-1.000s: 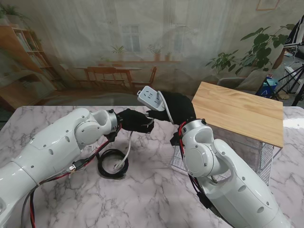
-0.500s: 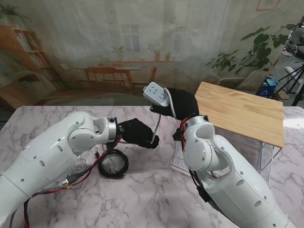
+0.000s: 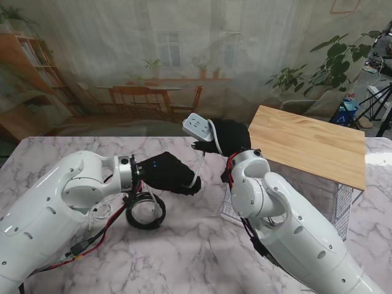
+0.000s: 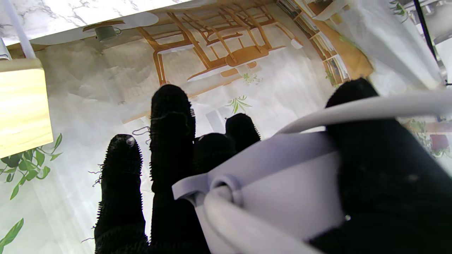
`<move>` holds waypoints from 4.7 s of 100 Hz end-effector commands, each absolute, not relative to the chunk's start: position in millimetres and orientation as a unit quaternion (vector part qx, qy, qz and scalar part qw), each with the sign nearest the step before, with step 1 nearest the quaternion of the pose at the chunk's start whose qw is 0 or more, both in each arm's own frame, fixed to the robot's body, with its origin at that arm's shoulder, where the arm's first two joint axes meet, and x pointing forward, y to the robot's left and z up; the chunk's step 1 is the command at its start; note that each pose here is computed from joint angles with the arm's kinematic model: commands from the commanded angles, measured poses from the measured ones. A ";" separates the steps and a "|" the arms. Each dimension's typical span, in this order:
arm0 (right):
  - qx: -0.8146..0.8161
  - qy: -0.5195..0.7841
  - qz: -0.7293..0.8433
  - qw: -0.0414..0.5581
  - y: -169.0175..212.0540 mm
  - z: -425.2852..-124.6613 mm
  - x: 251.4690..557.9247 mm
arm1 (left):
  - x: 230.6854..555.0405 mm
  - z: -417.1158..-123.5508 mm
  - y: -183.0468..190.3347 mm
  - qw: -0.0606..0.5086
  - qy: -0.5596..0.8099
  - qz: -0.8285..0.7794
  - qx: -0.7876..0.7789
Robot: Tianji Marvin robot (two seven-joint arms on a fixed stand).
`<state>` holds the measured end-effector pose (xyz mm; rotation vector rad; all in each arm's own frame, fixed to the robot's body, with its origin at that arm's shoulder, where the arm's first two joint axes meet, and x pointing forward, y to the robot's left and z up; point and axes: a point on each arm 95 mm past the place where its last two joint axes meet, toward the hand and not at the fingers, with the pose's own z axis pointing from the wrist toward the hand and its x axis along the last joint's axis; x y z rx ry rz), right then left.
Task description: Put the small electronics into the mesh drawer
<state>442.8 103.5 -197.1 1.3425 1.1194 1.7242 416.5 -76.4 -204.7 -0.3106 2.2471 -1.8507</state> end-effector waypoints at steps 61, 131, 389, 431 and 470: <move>0.474 0.508 0.644 0.322 118.5 -222.4 437.3 | 427.4 -106.3 -63.4 0.203 0.706 -0.675 -0.063; 0.465 0.539 0.657 0.247 136.8 -231.6 410.7 | 485.1 -91.9 -71.0 0.232 0.707 -0.651 -0.152; 0.489 0.540 0.671 0.140 145.5 -240.6 388.0 | 498.2 -126.9 -102.9 0.210 0.781 -0.564 -0.169; 0.486 0.524 0.690 0.114 142.7 -236.7 376.2 | 519.0 -161.8 -101.9 0.202 0.803 -0.525 -0.198; 0.506 0.484 0.702 0.127 131.0 -230.0 380.6 | 526.2 -209.1 -89.9 0.186 0.821 -0.496 -0.211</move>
